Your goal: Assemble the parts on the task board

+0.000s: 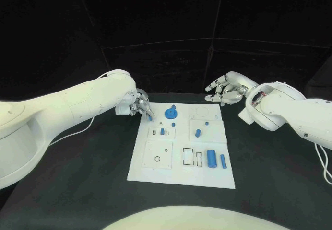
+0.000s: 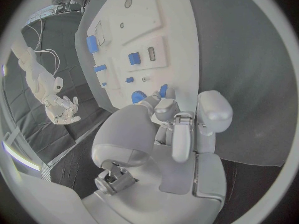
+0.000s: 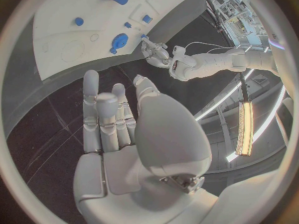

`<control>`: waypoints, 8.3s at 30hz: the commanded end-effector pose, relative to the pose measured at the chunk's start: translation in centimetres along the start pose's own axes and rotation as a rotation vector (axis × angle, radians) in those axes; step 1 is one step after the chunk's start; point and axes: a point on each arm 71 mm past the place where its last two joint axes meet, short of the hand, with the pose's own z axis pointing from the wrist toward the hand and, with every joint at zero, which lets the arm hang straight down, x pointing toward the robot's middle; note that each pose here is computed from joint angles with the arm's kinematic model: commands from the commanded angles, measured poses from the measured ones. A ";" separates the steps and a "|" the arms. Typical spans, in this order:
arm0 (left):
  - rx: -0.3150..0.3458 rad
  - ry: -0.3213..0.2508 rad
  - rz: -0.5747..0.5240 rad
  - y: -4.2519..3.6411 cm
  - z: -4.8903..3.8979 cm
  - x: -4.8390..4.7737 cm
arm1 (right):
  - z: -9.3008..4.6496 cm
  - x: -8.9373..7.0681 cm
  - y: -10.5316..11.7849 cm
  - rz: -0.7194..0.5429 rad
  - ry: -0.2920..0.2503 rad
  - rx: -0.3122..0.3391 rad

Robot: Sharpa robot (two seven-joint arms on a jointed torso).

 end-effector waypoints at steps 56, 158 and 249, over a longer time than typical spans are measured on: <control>0.135 -0.056 0.057 0.58 -2.18 6.69 | 0.0 -0.3 -0.4 -0.006 -0.004 0.011; 0.249 -0.155 -0.110 0.47 -2.23 5.35 | 0.0 -0.2 -0.4 -0.009 0.020 0.013; 0.499 -0.264 0.311 -6.86 2.60 6.99 | 0.7 0.4 0.3 -0.006 0.027 -0.003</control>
